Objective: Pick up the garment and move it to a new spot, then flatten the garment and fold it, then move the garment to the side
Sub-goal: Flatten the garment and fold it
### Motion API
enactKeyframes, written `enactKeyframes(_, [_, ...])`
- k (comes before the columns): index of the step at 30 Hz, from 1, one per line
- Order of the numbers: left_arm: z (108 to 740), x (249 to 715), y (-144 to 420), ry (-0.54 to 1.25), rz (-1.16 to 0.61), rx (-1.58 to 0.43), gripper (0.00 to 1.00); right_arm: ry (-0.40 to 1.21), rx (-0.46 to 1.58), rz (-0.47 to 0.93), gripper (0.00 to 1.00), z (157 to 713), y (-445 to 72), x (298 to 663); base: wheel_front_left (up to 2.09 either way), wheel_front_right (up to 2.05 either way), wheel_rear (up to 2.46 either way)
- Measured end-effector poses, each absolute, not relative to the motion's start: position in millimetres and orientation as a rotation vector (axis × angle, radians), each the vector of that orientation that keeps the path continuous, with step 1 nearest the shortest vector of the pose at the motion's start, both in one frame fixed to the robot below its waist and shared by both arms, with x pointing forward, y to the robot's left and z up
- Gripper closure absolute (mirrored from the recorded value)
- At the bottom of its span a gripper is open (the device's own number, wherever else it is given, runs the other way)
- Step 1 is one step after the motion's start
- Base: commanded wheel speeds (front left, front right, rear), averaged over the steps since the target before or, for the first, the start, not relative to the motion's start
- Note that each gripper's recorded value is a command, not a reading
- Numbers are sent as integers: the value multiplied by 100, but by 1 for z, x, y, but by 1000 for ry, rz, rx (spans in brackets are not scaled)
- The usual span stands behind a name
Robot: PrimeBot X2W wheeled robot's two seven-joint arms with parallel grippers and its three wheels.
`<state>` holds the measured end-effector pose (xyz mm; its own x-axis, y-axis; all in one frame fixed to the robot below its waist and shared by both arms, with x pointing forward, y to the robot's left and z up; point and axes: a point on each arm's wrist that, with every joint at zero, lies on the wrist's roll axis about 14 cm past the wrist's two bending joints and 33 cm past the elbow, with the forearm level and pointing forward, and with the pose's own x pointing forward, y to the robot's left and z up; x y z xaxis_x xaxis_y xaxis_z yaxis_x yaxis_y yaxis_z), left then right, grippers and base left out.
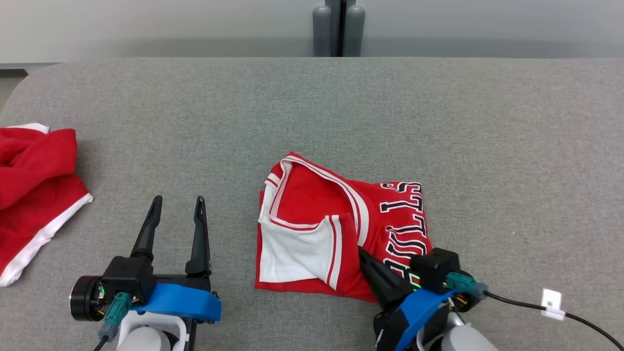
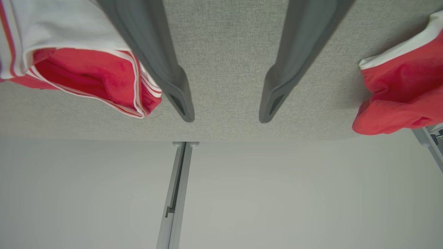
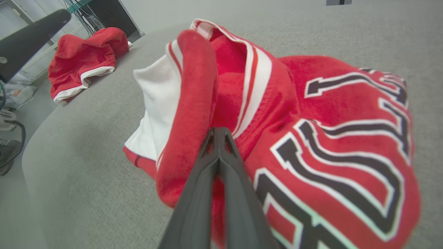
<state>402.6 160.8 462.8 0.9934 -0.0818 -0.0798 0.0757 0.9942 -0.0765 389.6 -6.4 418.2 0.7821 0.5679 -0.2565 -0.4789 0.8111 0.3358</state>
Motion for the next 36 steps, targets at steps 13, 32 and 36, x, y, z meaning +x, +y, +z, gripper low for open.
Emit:
enactKeyframes(13, [459,402,163,88,-70,-80,0,443,246,695,100,399,31,375,0,0,0])
enactKeyframes(32, [458,401,167,91,-53,-82,0,495,234,905,100,394,82,347,0,0,0])
enactKeyframes(36, [457,400,167,93,-49,-86,0,530,224,944,100,389,89,335,0,0,0])
